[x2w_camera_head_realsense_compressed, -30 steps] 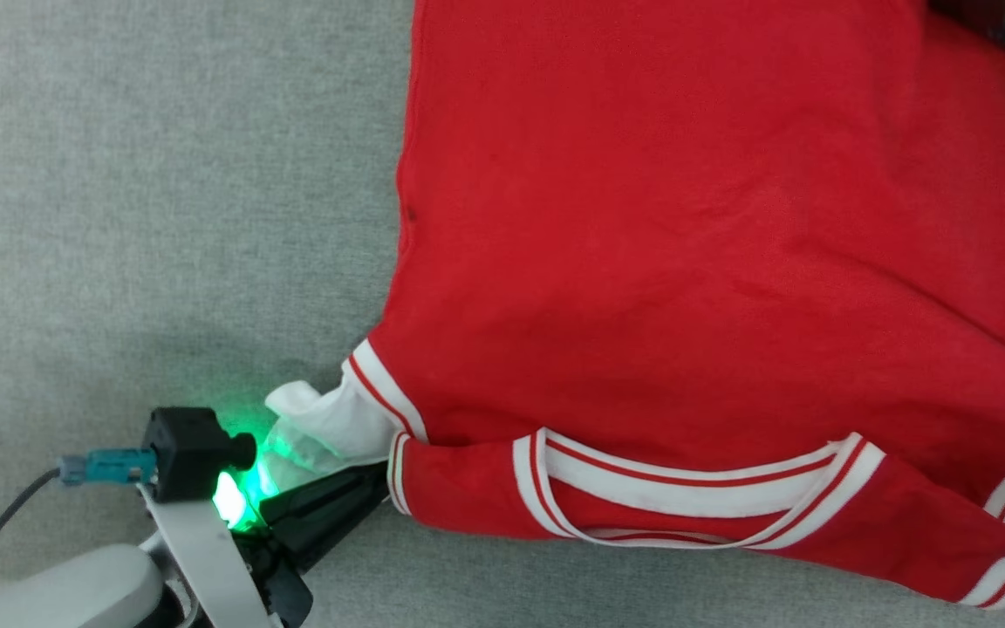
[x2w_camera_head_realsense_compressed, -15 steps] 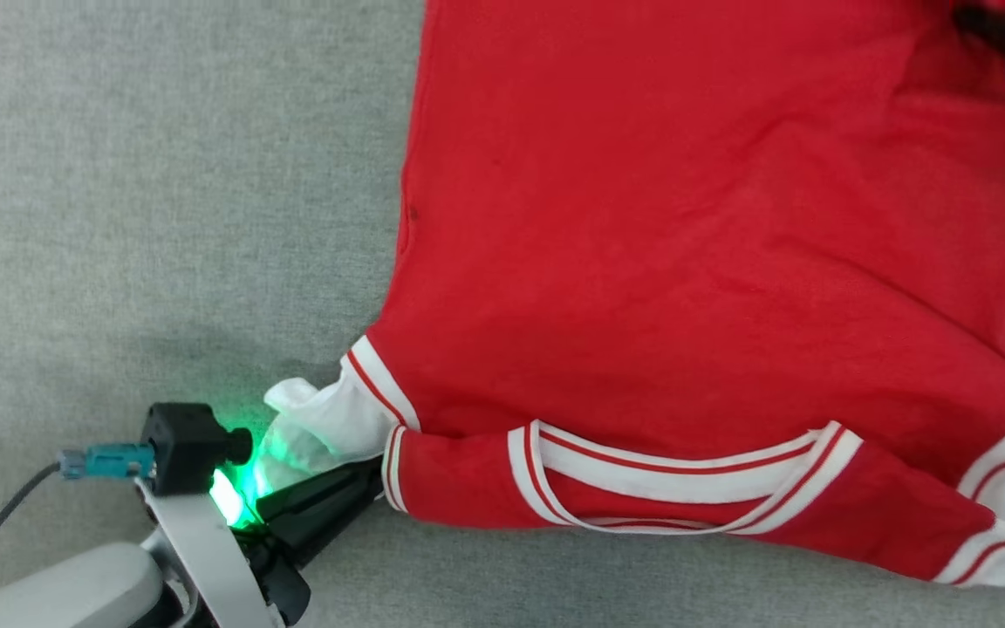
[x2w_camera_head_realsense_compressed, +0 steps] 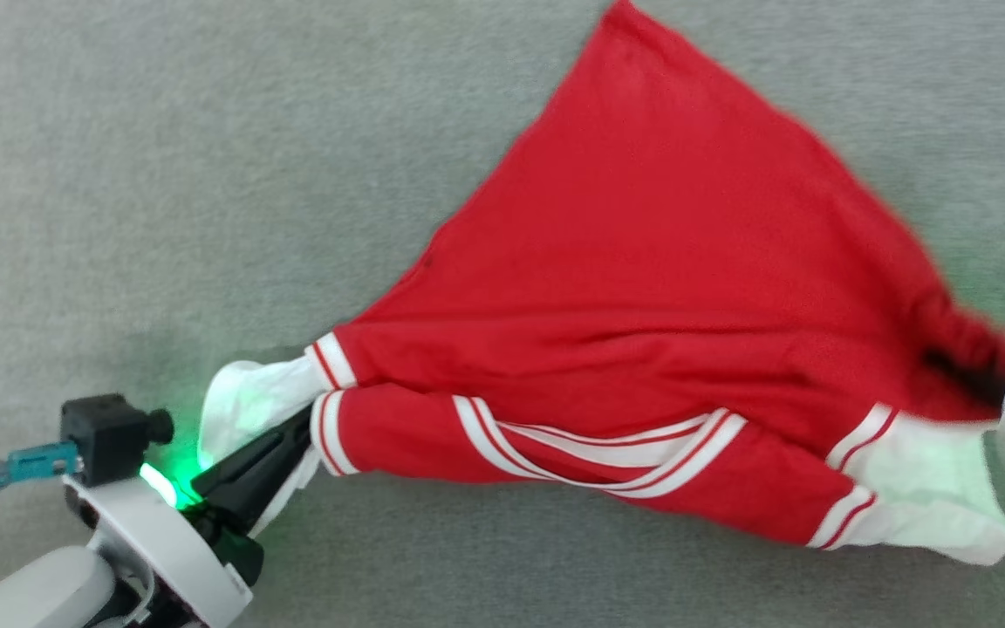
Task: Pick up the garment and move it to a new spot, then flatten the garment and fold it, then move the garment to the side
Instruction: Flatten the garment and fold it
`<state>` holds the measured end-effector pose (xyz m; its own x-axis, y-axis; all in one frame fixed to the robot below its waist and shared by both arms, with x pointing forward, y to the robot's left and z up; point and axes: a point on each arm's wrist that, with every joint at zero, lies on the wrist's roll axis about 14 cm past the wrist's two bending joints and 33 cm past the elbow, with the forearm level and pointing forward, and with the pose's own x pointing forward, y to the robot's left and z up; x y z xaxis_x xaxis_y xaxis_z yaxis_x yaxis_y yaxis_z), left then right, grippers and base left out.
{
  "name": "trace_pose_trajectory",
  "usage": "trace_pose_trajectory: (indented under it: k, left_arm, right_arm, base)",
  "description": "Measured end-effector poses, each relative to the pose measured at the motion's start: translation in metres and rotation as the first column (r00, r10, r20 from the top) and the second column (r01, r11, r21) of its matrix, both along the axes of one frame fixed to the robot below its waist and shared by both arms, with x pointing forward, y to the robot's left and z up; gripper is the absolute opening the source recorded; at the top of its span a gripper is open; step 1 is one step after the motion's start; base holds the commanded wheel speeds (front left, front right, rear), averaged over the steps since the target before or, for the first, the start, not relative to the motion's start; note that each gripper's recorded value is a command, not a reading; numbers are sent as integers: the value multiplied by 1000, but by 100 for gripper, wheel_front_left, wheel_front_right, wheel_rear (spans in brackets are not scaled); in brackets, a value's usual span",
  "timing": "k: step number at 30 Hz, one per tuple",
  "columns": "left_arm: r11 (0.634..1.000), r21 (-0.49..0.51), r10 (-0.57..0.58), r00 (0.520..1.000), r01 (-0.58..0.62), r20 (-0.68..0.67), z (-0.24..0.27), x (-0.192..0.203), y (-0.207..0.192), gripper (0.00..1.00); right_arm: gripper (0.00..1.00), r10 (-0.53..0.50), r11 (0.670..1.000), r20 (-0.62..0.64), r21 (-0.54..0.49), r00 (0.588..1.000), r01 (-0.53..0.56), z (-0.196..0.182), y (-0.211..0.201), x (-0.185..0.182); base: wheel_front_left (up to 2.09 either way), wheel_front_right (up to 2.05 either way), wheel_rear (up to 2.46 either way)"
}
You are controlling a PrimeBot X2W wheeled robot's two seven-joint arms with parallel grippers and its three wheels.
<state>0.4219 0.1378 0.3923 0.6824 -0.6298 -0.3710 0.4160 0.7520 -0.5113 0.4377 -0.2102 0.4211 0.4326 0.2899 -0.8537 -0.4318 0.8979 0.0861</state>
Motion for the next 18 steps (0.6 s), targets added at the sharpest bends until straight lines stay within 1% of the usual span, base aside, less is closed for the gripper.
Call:
trace_pose_trajectory:
  k: [6, 10, 13, 17, 18]
  left_arm:
    - [1000, 14, -17, 999, 16, 34, 4, 2, -4, 0]
    - [999, 34, -21, 999, 19, 48, 3, 4, -3, 0]
    - [999, 48, -22, 998, 20, 52, 1, 5, -1, 0]
    - [998, 53, -21, 999, 18, 45, -2, 5, 0, 0]
    - [998, 55, -21, 999, 19, 45, -3, 5, 0, 0]
  right_arm:
    - [0, -30, 997, -132, 66, 991, 39, -22, 15, -94]
    - [0, -15, 988, -222, 144, 975, 48, -35, 44, -143]
    - [0, 15, 981, -256, 189, 967, 35, -43, 66, -164]
    - [0, 26, 977, -245, 210, 969, 26, -52, 79, -166]
    - [17, 24, 978, -225, 207, 974, 23, -52, 78, -161]
  base:
    - [0, 0, 0]
    - [0, 0, 0]
    - [0, 0, 0]
    - [0, 0, 0]
    - [0, 0, 0]
